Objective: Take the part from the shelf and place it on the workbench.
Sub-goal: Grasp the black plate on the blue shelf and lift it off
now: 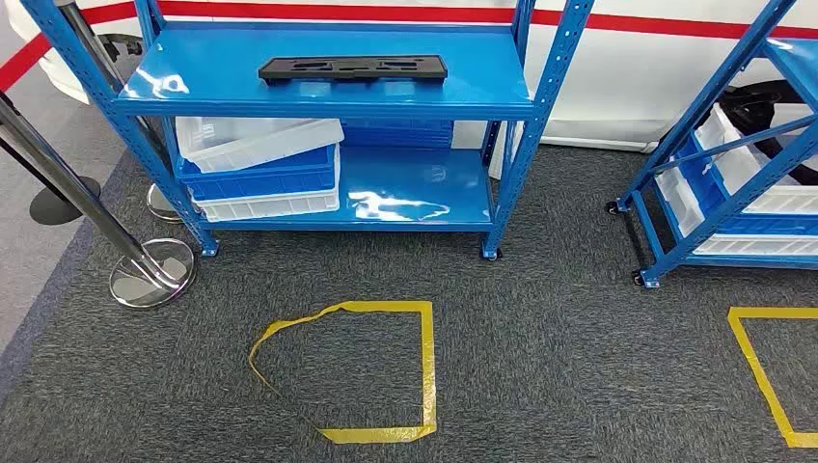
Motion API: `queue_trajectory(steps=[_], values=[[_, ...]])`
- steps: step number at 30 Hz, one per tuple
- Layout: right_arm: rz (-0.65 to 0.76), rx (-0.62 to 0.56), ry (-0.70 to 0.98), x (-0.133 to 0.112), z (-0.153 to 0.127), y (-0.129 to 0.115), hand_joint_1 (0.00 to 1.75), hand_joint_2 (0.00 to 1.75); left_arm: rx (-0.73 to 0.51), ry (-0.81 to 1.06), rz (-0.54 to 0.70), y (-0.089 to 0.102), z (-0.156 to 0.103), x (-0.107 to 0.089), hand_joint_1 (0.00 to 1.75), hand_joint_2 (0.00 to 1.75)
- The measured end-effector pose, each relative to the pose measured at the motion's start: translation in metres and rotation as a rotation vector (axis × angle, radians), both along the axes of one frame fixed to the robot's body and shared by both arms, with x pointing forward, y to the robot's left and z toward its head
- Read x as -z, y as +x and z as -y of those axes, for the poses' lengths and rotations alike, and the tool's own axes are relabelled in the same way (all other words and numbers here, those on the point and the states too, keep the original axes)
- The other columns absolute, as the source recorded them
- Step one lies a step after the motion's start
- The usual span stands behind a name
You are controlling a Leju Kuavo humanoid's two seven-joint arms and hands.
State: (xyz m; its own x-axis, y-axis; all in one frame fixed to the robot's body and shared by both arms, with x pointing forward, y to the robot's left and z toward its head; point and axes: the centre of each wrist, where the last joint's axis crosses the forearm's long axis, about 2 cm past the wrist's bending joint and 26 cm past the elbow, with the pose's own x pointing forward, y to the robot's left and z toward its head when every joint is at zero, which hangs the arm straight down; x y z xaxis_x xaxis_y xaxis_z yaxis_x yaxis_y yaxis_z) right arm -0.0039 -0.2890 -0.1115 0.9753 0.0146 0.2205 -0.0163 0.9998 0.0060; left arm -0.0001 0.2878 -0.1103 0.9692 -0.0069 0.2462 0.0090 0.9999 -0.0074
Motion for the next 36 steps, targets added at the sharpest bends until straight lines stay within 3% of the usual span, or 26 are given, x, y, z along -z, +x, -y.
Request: queue_trajectory(steps=[2,6,12,16,19,20,23,27,36], values=[[0.000,0.000,0.000,0.000,0.000,0.000,0.00,0.00,0.000,0.000,0.000,0.000,0.000,0.000,0.00,1.75],[0.000,0.000,0.000,0.000,0.000,0.000,0.00,1.75,0.000,0.000,0.000,0.000,0.000,0.000,0.00,1.75],[0.035,0.019,0.006,-0.001,0.000,0.015,0.00,1.75,-0.009,0.003,0.008,0.004,0.000,0.000,0.00,1.75],[0.078,0.116,0.032,-0.001,0.000,0.027,0.00,1.75,-0.060,0.016,0.028,0.013,-0.003,0.000,0.00,1.75],[0.098,0.206,0.045,-0.002,-0.001,0.032,0.00,0.44,-0.111,0.028,0.040,0.017,-0.005,0.000,0.00,1.75],[0.103,0.235,0.047,-0.002,-0.001,0.034,0.00,0.00,-0.128,0.031,0.044,0.019,-0.006,0.000,0.00,1.31],[0.116,0.329,0.052,-0.002,-0.001,0.038,0.00,0.00,-0.181,0.040,0.056,0.024,-0.009,0.000,0.00,0.00],[0.138,0.451,0.062,-0.002,-0.001,0.045,0.00,1.75,-0.258,0.055,0.069,0.031,-0.012,0.000,0.00,1.75],[0.207,0.713,0.078,-0.003,-0.002,0.057,0.00,1.75,-0.417,0.101,0.105,0.044,-0.018,-0.001,0.00,1.75]])
